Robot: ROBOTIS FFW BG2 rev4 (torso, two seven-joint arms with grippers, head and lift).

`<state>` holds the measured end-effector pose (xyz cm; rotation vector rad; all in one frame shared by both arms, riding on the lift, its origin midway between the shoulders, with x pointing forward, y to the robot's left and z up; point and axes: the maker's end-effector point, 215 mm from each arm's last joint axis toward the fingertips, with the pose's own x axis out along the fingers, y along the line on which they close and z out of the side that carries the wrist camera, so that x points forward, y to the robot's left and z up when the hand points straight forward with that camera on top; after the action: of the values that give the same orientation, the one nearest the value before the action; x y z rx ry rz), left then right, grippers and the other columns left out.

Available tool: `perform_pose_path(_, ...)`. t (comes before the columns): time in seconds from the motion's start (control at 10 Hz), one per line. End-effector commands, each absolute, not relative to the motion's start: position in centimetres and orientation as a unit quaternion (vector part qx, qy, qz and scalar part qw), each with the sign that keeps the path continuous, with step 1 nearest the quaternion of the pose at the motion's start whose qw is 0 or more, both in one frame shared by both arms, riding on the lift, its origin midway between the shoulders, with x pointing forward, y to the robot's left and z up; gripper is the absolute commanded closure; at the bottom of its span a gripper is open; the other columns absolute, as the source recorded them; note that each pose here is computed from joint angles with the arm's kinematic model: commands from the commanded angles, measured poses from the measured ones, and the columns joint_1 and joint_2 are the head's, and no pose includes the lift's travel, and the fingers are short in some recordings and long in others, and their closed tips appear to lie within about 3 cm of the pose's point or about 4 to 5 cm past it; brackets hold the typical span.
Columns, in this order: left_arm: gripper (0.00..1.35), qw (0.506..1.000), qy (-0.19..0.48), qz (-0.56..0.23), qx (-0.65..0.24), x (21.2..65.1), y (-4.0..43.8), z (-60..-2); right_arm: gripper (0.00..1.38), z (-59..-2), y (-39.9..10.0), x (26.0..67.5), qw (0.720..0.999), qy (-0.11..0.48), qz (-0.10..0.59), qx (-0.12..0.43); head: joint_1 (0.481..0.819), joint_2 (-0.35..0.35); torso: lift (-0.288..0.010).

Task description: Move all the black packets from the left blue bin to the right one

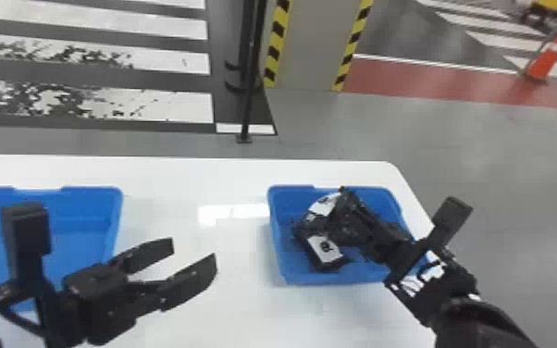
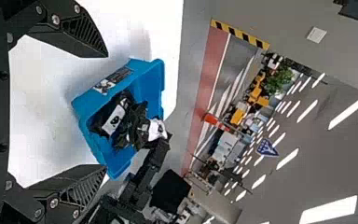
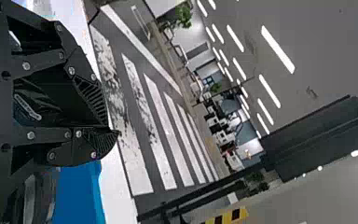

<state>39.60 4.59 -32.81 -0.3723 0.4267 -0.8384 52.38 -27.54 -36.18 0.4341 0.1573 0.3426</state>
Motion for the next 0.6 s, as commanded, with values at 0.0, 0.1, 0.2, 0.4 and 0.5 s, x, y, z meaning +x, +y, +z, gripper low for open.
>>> perform_pose_path(0.0,0.21,0.886,0.204,-0.375,-0.182,38.7,7.2,-33.1,1.28,-39.1,-29.4,53.3,0.962,0.106,0.149,0.201,0.695,-0.273,-0.140)
perform_pose_path(0.1,0.21,0.891,0.206,-0.361,-0.181,38.4,8.4,-33.3,1.09,-40.0,-30.3,53.5,0.965,0.115,0.137,0.192,0.695,-0.272,-0.140)
perform_pose_path(0.2,0.21,0.898,0.206,-0.347,-0.177,38.1,9.9,-33.5,0.60,-40.7,-31.3,53.3,0.971,0.118,0.123,0.167,0.695,-0.266,-0.140)
perform_pose_path(0.4,0.21,0.907,0.199,-0.327,-0.177,37.5,11.9,-33.5,0.08,-39.2,-33.7,51.0,0.987,0.110,0.082,0.084,0.695,-0.266,-0.140)
perform_pose_path(0.5,0.21,0.915,0.187,-0.314,-0.172,37.6,13.1,-33.1,0.11,-37.7,-33.4,49.2,0.991,0.099,0.076,0.057,0.695,-0.270,-0.140)
